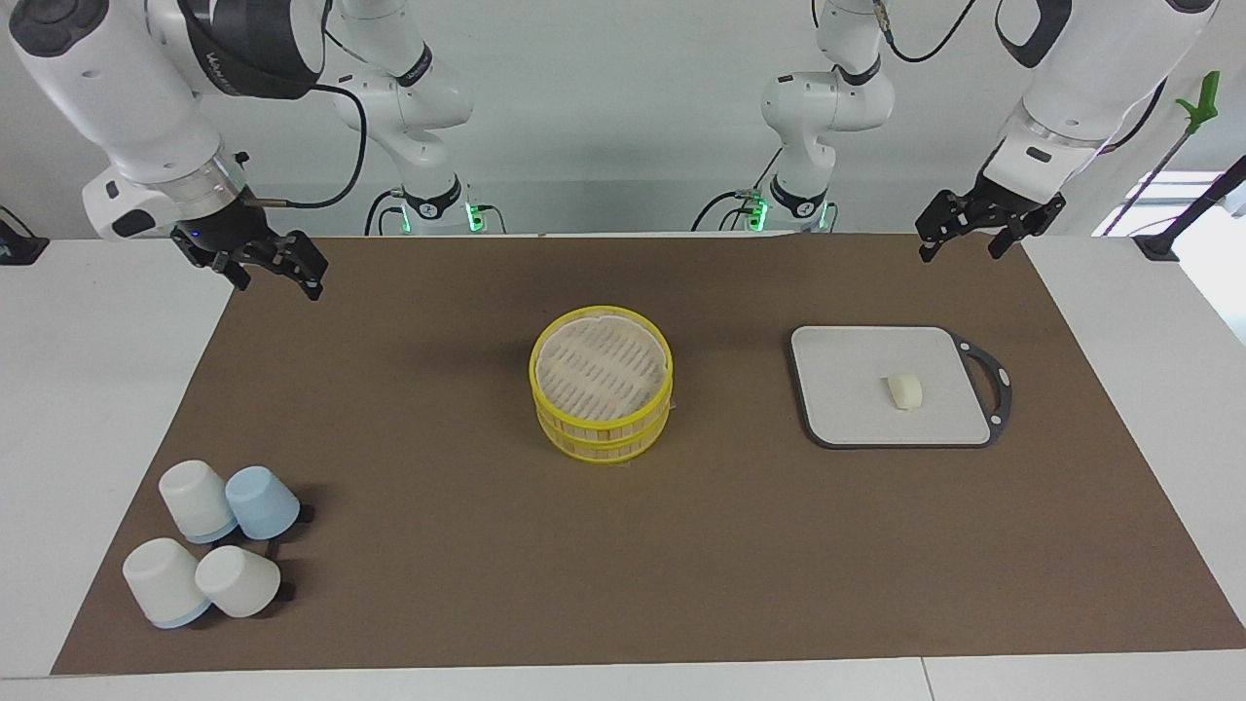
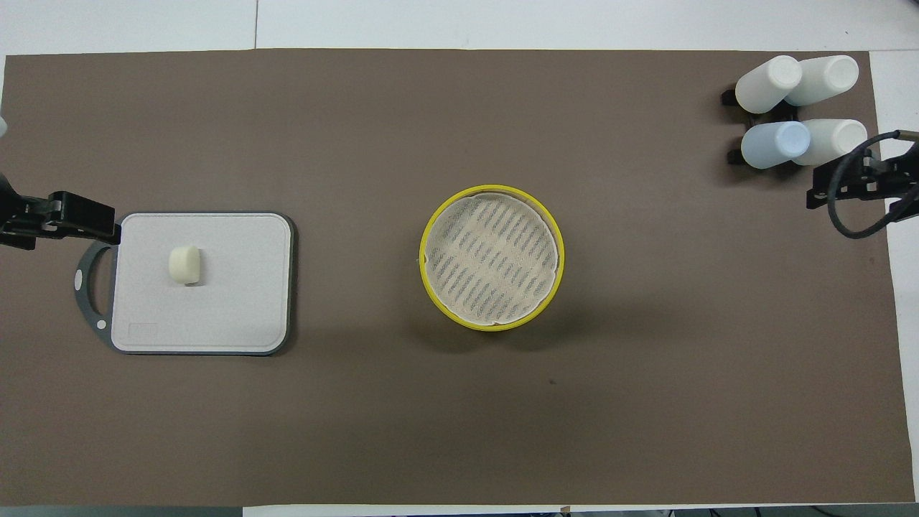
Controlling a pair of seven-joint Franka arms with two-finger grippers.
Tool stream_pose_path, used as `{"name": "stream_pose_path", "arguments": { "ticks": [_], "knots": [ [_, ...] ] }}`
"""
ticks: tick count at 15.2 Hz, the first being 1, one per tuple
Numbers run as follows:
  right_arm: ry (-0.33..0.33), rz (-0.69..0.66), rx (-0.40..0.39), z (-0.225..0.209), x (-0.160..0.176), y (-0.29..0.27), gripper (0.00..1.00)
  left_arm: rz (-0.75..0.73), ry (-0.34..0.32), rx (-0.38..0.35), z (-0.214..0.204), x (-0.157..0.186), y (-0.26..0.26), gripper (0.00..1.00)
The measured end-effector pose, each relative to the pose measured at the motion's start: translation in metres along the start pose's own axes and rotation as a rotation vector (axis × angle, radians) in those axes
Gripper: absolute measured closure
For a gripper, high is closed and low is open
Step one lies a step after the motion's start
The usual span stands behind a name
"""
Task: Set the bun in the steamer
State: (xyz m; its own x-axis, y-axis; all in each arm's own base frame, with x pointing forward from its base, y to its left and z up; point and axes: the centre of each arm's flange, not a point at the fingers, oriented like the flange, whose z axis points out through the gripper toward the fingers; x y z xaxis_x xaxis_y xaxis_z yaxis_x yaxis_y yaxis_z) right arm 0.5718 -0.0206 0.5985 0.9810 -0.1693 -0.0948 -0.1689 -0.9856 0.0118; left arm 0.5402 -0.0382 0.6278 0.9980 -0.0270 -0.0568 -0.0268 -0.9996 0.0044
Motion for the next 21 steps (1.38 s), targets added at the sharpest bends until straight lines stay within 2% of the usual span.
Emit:
{"name": "stream_pose_path", "arguments": {
  "ticks": [2,3,5,7,10,13,16,21],
  "knots": [
    [0.007,-0.08,0.004,-0.001,-0.003,-0.019,0.0,-0.002,-0.002,0.0,0.001,0.0,-0.001,0.0],
    [0.037,-0.124,0.01,-0.003,-0.004,-0.042,0.0,-0.004,-0.006,0.0,0.004,0.0,-0.002,0.0],
    [0.074,-0.143,0.022,-0.004,-0.018,-0.118,0.0,-0.01,0.001,-0.001,0.017,-0.002,-0.006,0.0],
    [0.064,-0.095,0.026,0.011,-0.035,-0.205,0.0,-0.019,0.022,-0.003,0.043,-0.005,-0.011,0.0],
    [0.063,-0.051,0.001,0.062,-0.04,-0.327,0.0,-0.03,0.031,-0.005,0.093,-0.011,-0.032,0.0],
    [0.095,-0.019,-0.004,0.129,-0.054,-0.422,0.0,-0.019,0.052,-0.005,0.148,-0.009,-0.052,0.0],
    [0.14,-0.01,0.026,0.167,-0.061,-0.465,0.0,-0.03,0.096,-0.001,0.211,0.001,-0.061,0.0],
    [0.159,-0.018,0.045,0.186,-0.063,-0.473,0.0,-0.032,0.091,0.002,0.276,0.019,-0.064,0.0]
  ]
}}
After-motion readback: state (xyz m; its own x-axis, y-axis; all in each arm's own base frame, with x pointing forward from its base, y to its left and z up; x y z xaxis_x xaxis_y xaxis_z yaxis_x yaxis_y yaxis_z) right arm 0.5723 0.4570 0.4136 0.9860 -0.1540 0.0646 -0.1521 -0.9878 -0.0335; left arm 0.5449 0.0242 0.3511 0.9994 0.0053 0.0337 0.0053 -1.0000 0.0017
